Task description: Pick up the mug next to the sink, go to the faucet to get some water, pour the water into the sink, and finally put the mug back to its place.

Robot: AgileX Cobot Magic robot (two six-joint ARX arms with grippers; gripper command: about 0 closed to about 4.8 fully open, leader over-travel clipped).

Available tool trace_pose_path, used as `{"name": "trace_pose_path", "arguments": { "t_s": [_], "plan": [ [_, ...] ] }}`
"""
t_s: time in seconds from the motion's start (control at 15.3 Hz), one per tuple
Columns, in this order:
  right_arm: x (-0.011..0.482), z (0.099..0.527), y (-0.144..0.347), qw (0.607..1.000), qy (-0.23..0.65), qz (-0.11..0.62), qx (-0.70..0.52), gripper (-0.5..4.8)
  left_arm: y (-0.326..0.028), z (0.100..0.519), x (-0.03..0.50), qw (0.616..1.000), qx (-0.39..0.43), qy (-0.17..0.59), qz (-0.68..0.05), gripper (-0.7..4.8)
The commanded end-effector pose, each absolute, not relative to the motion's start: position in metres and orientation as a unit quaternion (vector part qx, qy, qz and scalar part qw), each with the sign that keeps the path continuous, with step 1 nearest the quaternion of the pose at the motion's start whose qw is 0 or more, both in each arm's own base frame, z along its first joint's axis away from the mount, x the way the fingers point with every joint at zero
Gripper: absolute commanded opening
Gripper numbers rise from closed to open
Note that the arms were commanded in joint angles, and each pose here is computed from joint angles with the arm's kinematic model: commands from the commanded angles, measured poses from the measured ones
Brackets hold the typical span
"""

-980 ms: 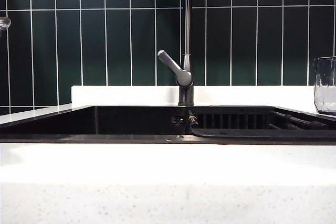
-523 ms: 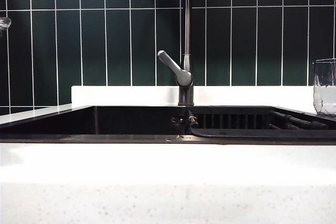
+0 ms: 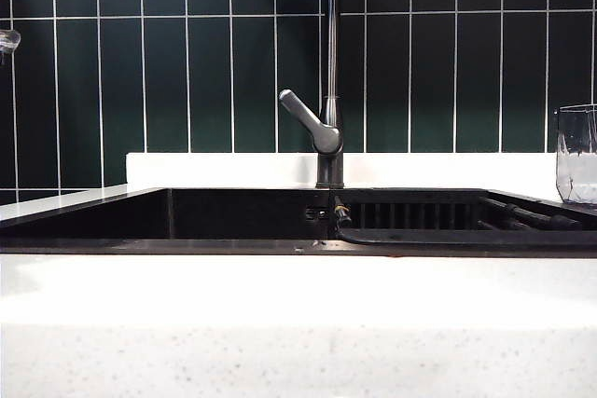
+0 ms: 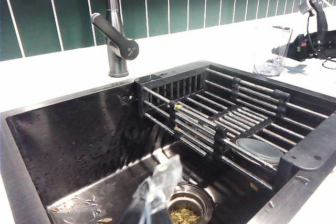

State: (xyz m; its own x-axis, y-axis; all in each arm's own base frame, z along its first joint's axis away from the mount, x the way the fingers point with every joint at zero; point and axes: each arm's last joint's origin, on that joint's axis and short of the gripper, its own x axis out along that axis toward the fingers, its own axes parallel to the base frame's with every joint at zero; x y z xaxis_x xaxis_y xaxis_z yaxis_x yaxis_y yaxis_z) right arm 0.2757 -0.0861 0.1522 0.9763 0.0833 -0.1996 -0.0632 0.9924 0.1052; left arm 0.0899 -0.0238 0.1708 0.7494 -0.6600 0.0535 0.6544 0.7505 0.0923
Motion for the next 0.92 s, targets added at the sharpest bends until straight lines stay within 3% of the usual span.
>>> {"name": "trace_pose_path", "arguments": {
  "t_s": [0.07, 0.59, 0.92],
  "plan": [
    [0.264, 0.159, -0.084, 0.996, 0.086, 0.017, 0.031, 1.49, -0.024, 0.172, 0.09, 0.933, 0.037, -0.046, -0.354, -0.03],
    [0.212, 0.167, -0.064, 0.994, 0.058, 0.001, 0.092, 1.43, -0.024, 0.172, 0.089, 0.93, 0.041, -0.047, -0.363, -0.03],
    [0.168, 0.171, -0.034, 0.994, 0.002, 0.042, 0.104, -0.06, -0.025, 0.172, 0.089, 0.926, 0.041, -0.048, -0.371, -0.03]
  ]
}}
